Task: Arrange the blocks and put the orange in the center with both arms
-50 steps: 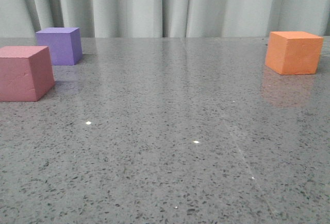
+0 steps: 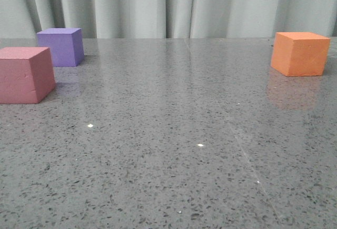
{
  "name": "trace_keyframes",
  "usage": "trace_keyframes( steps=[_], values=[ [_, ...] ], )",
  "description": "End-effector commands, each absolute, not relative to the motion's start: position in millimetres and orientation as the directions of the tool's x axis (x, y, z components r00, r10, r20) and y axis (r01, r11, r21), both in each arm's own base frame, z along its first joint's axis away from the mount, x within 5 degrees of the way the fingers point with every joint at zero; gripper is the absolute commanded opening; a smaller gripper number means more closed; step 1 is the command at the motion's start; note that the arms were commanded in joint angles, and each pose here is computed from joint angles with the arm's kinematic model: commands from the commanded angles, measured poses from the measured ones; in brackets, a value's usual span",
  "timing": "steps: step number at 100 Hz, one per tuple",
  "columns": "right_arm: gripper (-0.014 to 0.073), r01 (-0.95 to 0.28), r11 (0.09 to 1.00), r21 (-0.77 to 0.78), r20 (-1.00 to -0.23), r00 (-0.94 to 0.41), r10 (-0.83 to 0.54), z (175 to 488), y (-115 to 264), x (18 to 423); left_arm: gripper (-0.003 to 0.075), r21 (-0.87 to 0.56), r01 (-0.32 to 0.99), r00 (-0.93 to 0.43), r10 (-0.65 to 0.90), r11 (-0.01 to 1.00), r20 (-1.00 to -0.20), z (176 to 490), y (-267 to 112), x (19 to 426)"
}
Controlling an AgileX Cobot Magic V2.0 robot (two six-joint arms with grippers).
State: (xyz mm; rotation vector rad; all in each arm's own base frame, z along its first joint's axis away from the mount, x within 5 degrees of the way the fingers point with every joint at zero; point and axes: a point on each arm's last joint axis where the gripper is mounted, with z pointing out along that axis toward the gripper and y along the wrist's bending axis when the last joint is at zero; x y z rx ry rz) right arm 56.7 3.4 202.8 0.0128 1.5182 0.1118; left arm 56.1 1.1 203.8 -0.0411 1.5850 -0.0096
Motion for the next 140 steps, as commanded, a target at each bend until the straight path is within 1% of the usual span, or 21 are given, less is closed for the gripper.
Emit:
trace_keyframes(
  steps=[1, 27, 34, 40, 46, 55, 67, 82, 93, 108, 120, 129, 140],
  values=[
    [-0.0121, -0.075, 0.995, 0.069, -0.985, 0.153, 0.080, 212.8, 3.7, 53.3, -0.0019, -0.045, -0.017, 0.085, -0.044, 0.999, -0.995, 206.7, 1.1, 54.1],
    [-0.0121, -0.078, 0.995, 0.069, -0.982, 0.169, 0.081, 214.3, 3.8, 53.1, -0.0019, -0.039, -0.017, 0.094, -0.038, 0.999, -0.995, 207.5, 1.1, 54.0],
    [-0.0121, -0.080, 0.994, 0.068, -0.980, 0.180, 0.082, 215.5, 3.9, 52.9, -0.0019, -0.045, -0.015, 0.122, -0.043, 0.999, -0.992, 210.0, 1.1, 53.8],
    [-0.0121, -0.083, 0.994, 0.068, -0.976, 0.199, 0.083, 219.4, 4.0, 52.1, -0.0020, -0.067, -0.010, 0.188, -0.064, 0.998, -0.980, 216.6, 1.3, 52.7],
    [-0.0121, -0.080, 0.995, 0.064, -0.978, 0.195, 0.079, 224.6, 3.7, 51.4, -0.0020, -0.087, -0.005, 0.223, -0.084, 0.996, -0.971, 224.1, 1.5, 51.3],
    [-0.0121, -0.066, 0.997, 0.050, -0.987, 0.152, 0.060, 234.4, 3.0, 51.4, -0.0020, -0.085, -0.003, 0.240, -0.082, 0.996, -0.967, 238.7, 1.3, 48.9],
    [-0.0121, -0.056, 0.997, 0.051, -0.991, 0.123, 0.058, 259.6, 2.2, 51.4, -0.0020, -0.085, 0.000, 0.249, -0.082, 0.996, -0.965, 265.9, 1.1, 46.3],
    [-0.0121, -0.044, 0.998, 0.054, -0.994, 0.091, 0.057, 294.5, 1.2, 52.8, -0.0020, -0.081, -0.002, 0.189, -0.079, 0.997, -0.979, 303.8, 0.7, 48.4],
    [-0.0121, -0.027, 0.998, 0.055, -0.998, 0.014, 0.056, 315.1, 0.4, 58.2, -0.0020, -0.081, -0.002, 0.146, -0.079, 0.997, -0.986, 334.9, 0.5, 53.4],
    [-0.0121, -0.007, 0.998, 0.055, -0.994, -0.090, 0.054, 336.9, -0.2, 69.2, -0.0020, -0.081, -0.004, 0.116, -0.080, 0.997, -0.990, 365.2, 0.8, 70.1],
    [-0.0121, 0.005, 0.999, 0.053, -0.984, -0.170, 0.053, 348.3, -0.1, 82.5, -0.0019, -0.082, -0.008, 0.066, -0.081, 0.997, -0.995, 375.4, 1.2, 90.2],
    [-0.0121, 0.013, 0.999, 0.050, -0.973, -0.224, 0.052, 355.0, 0.1, 92.1, -0.0019, -0.082, -0.011, 0.024, -0.082, 0.997, -0.996, 376.9, 1.5, 104.0],
    [-0.0118, 0.018, 0.999, 0.049, -0.965, -0.256, 0.052, 362.9, 0.3, 100.8, -0.0014, -0.082, -0.014, -0.012, -0.082, 0.997, -0.997, 376.2, 1.7, 116.2]
  ],
)
